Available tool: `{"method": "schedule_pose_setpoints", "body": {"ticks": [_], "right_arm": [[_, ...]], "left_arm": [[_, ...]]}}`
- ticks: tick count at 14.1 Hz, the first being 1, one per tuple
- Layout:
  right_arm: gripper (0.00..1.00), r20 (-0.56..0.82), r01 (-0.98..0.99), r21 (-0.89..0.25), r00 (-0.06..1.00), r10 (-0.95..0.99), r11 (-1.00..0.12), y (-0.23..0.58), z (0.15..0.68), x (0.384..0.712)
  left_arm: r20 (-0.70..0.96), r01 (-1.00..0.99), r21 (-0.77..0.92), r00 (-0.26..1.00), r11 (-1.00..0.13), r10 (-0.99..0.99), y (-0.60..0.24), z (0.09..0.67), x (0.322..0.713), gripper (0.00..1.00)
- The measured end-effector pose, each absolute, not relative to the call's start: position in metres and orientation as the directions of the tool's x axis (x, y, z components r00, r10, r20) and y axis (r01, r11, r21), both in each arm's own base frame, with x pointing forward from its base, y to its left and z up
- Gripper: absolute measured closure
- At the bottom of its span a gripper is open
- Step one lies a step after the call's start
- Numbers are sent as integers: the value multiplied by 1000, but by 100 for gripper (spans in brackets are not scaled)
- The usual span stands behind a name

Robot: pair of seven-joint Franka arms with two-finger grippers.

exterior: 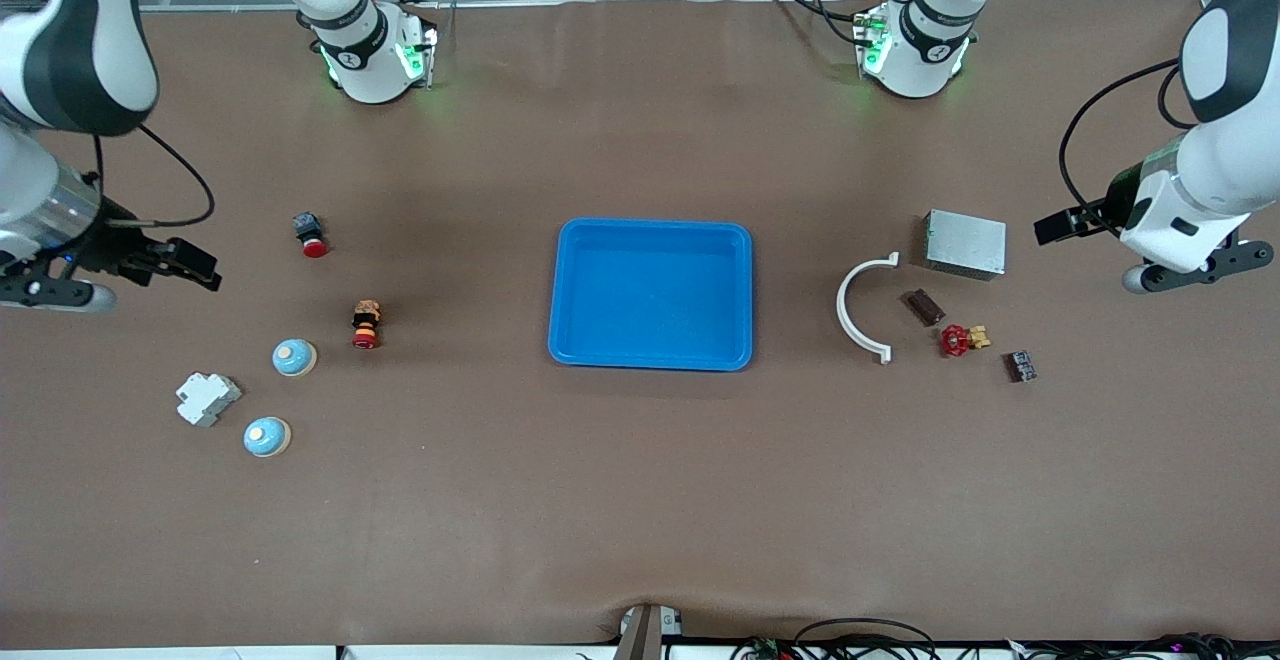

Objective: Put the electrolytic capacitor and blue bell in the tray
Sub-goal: 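Grasp the blue button with the right gripper while the left gripper grasps the capacitor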

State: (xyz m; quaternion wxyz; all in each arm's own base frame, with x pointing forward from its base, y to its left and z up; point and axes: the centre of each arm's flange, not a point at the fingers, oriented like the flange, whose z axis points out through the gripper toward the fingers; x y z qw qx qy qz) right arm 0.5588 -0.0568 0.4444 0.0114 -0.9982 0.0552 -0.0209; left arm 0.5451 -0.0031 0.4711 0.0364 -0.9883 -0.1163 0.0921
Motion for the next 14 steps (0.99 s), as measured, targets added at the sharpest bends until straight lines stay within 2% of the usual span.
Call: {"method": "schedule_pose_setpoints", "body": {"ticks": [5,11,13,14], "right_arm": [[0,74,-125,-17,989,-126,-992,-64,357,579],[0,123,-115,6,986,-114,-993,-72,231,588],[0,115,-113,10,987,-112,-993,-72,201,586],[0,110,-113,11,988,-111,-994,-72,192,585]], "left_arm": [[-69,174,-136,980,-975,184,13,354,532,0],[54,183,-66,982,-981,179,60,258,542,0],[74,180,-51,982,-982,176,68,227,544,4],[74,179,-44,982,-983,175,69,215,546,9]]}}
